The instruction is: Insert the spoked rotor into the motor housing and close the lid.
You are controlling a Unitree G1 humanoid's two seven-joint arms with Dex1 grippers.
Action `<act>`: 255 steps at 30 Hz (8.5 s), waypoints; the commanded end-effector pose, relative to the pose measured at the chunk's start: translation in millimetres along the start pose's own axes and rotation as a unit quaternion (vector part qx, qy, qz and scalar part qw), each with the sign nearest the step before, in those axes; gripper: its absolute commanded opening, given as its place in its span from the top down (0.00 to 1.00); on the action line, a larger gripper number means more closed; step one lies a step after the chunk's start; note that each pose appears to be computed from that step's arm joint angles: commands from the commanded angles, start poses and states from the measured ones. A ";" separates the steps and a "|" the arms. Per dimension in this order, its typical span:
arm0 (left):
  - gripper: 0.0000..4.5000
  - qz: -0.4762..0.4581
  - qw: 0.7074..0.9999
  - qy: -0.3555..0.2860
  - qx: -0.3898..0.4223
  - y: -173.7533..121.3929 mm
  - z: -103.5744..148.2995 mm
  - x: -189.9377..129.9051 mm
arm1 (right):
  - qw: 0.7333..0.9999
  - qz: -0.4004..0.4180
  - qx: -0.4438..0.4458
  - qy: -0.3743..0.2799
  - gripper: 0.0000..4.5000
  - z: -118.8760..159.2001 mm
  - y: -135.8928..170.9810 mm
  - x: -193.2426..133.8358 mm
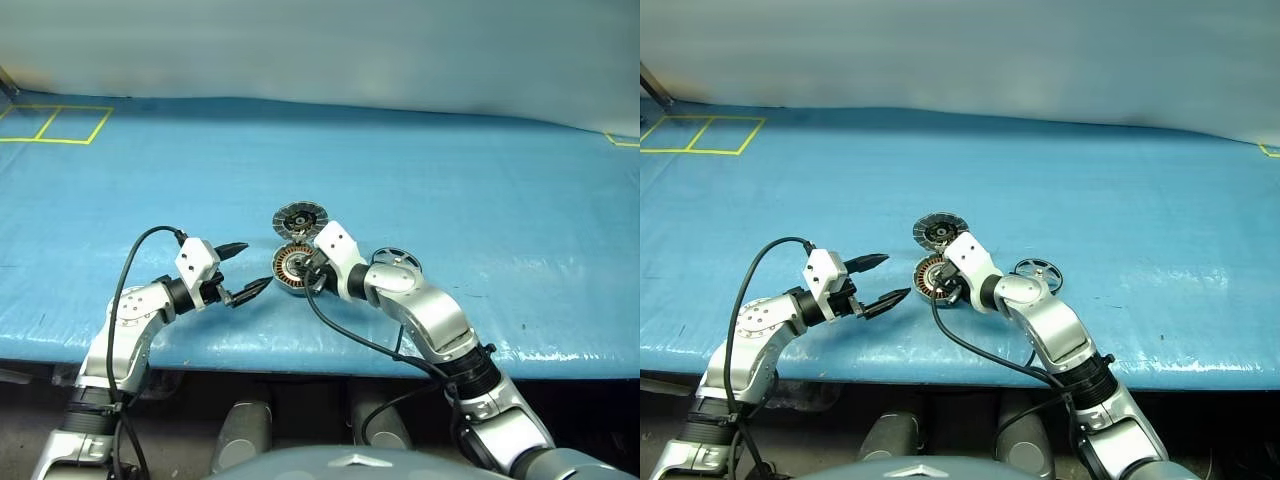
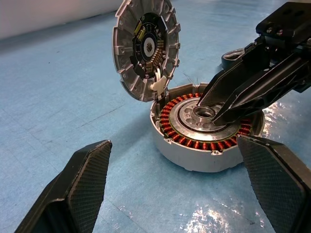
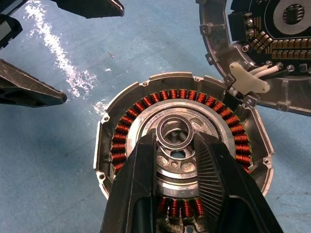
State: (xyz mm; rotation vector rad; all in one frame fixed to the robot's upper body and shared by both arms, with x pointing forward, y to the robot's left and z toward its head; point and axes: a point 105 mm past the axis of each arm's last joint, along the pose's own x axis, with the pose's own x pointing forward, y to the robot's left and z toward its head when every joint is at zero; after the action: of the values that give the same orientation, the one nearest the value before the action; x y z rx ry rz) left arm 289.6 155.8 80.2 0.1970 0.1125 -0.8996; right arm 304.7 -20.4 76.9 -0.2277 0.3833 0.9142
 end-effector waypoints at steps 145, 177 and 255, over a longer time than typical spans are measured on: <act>0.00 0.002 1.000 -0.001 0.026 2.8 6.3 -1.5 | 0.999 -0.040 -0.014 0.030 0.99 -15.4 6.9 8.5; 0.00 0.004 1.000 0.000 0.020 0.8 4.5 -3.2 | 0.991 -0.041 0.030 0.122 0.99 -76.2 13.6 13.9; 0.00 -0.003 1.000 0.006 0.018 0.5 2.1 -0.3 | 0.998 -0.041 -0.050 -0.012 0.99 15.3 21.1 5.2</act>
State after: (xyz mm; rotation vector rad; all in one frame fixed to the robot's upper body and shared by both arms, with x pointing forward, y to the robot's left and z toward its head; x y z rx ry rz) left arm 287.6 155.4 74.3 0.2195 0.1374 -0.9061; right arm 293.2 -2.7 72.2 -0.3230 0.3675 0.8506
